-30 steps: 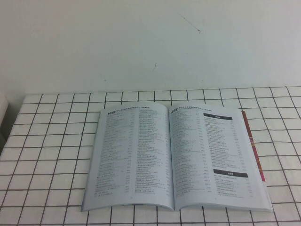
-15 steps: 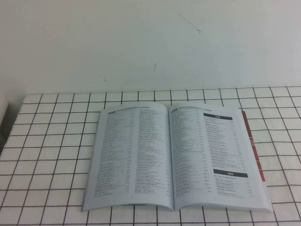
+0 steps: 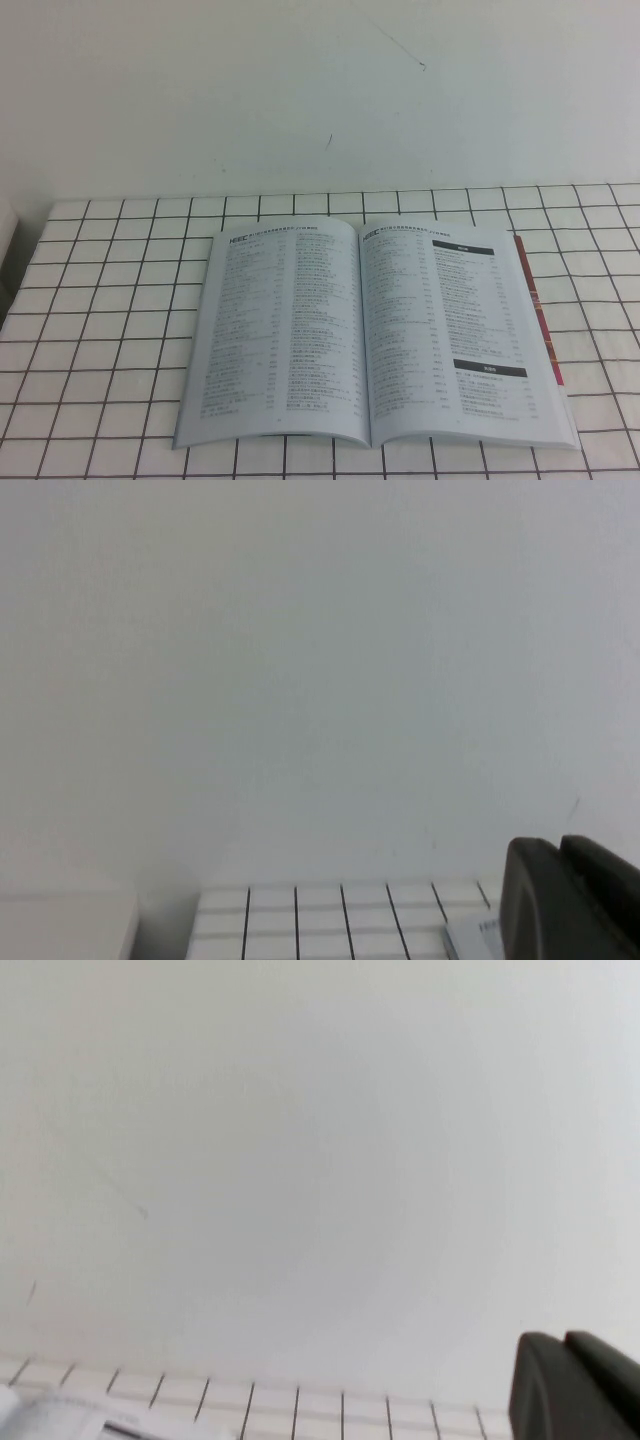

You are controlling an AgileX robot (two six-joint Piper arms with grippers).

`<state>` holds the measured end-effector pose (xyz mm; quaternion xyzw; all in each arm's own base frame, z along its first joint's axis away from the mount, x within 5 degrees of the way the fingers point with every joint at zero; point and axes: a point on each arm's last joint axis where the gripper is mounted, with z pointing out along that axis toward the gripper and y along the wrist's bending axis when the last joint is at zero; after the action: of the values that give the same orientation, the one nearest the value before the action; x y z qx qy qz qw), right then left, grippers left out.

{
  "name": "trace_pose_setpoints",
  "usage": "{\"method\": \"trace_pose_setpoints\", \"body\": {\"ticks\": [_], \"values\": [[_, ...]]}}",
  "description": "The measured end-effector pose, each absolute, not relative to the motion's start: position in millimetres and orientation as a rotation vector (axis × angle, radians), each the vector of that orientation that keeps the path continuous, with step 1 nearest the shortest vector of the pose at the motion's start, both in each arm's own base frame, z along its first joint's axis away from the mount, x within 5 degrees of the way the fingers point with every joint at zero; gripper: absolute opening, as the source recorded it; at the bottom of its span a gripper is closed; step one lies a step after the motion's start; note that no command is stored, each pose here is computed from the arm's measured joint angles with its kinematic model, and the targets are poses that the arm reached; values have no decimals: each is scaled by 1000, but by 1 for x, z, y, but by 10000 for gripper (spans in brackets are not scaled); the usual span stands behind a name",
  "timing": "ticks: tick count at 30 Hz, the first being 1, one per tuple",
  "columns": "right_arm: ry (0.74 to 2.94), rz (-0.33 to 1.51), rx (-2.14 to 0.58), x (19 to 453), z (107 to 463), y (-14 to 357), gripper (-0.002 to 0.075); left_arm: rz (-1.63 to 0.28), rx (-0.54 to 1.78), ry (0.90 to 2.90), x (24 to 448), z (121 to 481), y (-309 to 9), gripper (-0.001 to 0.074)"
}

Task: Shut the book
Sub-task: 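Close the open booklet and leave it lying on the table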

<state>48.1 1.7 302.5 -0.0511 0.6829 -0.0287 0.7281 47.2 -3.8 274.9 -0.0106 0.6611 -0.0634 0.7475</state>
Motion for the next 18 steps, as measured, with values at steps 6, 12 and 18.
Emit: {"method": "trace_pose_setpoints", "body": {"ticks": [6,12,18], "values": [[1841,-20,-144,90,330,6,-3,-140,-13,1762,76,297,-7,-3],[2051,91,-340,151,341,21,-3,-165,-33,1991,124,300,-12,-3],[2205,363,-578,219,307,46,-3,-218,-3,2185,183,286,-20,-3]]}}
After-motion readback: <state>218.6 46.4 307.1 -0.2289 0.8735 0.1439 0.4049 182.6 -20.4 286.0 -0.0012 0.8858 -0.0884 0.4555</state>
